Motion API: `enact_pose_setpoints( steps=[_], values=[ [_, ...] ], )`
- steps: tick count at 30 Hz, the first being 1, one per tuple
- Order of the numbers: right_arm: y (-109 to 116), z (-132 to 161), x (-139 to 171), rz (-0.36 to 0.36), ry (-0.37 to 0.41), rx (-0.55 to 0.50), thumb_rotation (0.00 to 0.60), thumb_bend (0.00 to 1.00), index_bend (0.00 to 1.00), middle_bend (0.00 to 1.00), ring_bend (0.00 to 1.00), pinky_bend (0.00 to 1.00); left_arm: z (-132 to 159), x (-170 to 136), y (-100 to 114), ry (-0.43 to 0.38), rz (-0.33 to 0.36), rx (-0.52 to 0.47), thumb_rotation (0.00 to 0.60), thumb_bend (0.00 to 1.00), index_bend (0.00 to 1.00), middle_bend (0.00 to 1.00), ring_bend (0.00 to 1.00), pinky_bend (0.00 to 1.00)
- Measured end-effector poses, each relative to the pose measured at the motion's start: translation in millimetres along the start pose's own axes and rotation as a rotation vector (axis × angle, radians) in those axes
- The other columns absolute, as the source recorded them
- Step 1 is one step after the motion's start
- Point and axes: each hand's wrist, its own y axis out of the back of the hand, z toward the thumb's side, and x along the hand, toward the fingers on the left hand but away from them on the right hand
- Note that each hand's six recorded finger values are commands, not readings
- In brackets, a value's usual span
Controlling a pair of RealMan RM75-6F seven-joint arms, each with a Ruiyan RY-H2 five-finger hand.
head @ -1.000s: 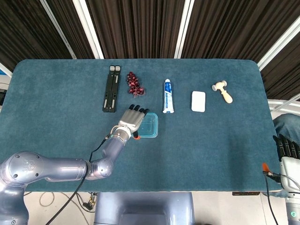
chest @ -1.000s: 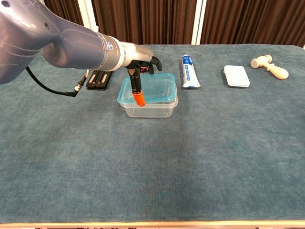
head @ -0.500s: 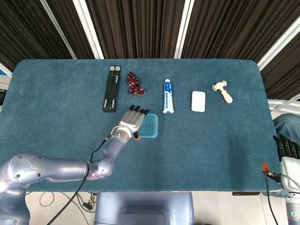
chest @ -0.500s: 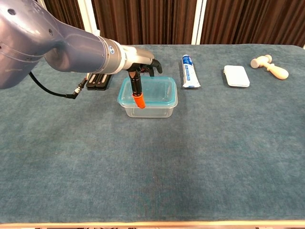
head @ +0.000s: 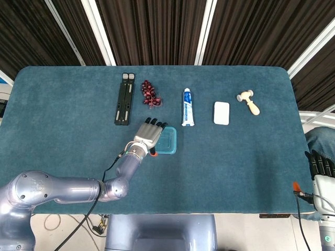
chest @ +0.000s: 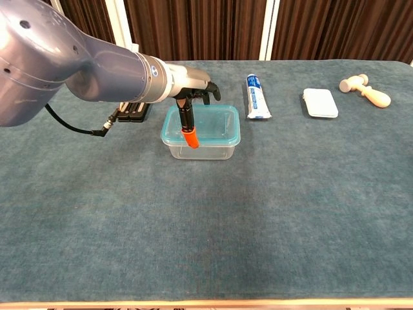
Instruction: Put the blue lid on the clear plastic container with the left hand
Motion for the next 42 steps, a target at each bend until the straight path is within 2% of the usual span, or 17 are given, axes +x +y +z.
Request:
enact_pose_setpoints(
  steps=[31, 42],
  values=[
    [0.1, 0.1, 0.2, -0.002, 0.0, -0.001, 0.6, 0.36, 0.0, 0.0, 0.0, 0.0, -0.8, 2.0, -3.7, -0.002, 0.011, -0.004, 0.6, 0.28, 0.1, 0.29, 0.0, 0.0],
    [0.2, 0.1, 0.2, -0.002, 0.001, -0.001, 0.6, 0.36, 0.0, 0.0, 0.0, 0.0, -1.5, 2.9, -4.9, -0.004, 0.006, -0.004, 0.6, 0.27, 0.1, 0.25, 0.0, 0.0]
  ],
)
